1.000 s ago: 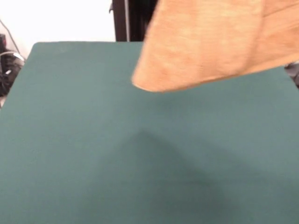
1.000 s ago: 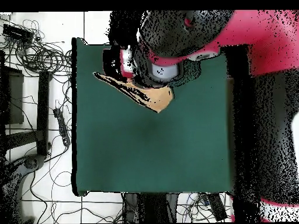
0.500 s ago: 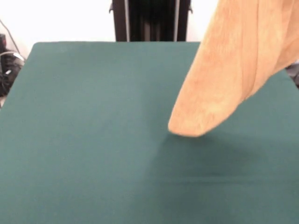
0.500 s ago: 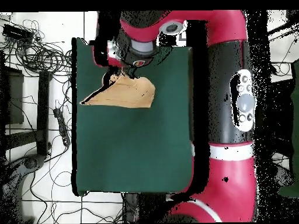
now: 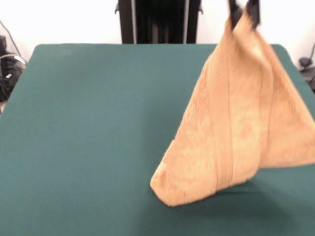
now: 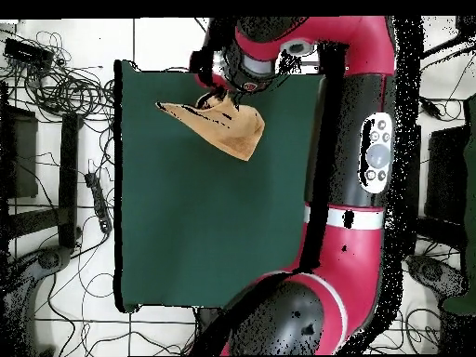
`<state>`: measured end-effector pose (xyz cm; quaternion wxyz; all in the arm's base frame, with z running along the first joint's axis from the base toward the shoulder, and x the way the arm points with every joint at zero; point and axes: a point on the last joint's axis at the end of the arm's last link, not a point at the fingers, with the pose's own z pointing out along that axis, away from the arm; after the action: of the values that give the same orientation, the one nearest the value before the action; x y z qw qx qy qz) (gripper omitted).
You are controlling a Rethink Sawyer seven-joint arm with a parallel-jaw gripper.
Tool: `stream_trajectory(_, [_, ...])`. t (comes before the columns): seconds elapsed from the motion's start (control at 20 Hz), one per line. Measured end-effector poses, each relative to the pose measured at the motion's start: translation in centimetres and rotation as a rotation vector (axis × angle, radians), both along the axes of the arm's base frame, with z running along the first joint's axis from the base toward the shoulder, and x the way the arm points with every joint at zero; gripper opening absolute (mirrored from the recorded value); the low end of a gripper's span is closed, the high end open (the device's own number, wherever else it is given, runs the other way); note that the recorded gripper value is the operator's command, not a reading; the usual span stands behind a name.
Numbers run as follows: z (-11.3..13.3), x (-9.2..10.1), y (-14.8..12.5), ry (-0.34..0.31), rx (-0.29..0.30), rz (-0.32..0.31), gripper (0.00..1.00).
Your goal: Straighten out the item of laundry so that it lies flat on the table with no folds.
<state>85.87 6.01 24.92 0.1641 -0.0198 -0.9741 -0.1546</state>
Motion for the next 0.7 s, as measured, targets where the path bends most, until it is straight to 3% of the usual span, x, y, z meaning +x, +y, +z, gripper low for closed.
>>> stream_trajectory(0.4, [-4.1, 1.5, -2.6, -0.006, 0.015, -0.085, 0.0])
stream_trajectory(0.7, [-3.8, 1.5, -2.9, -0.005, 0.044, -0.09, 0.0])
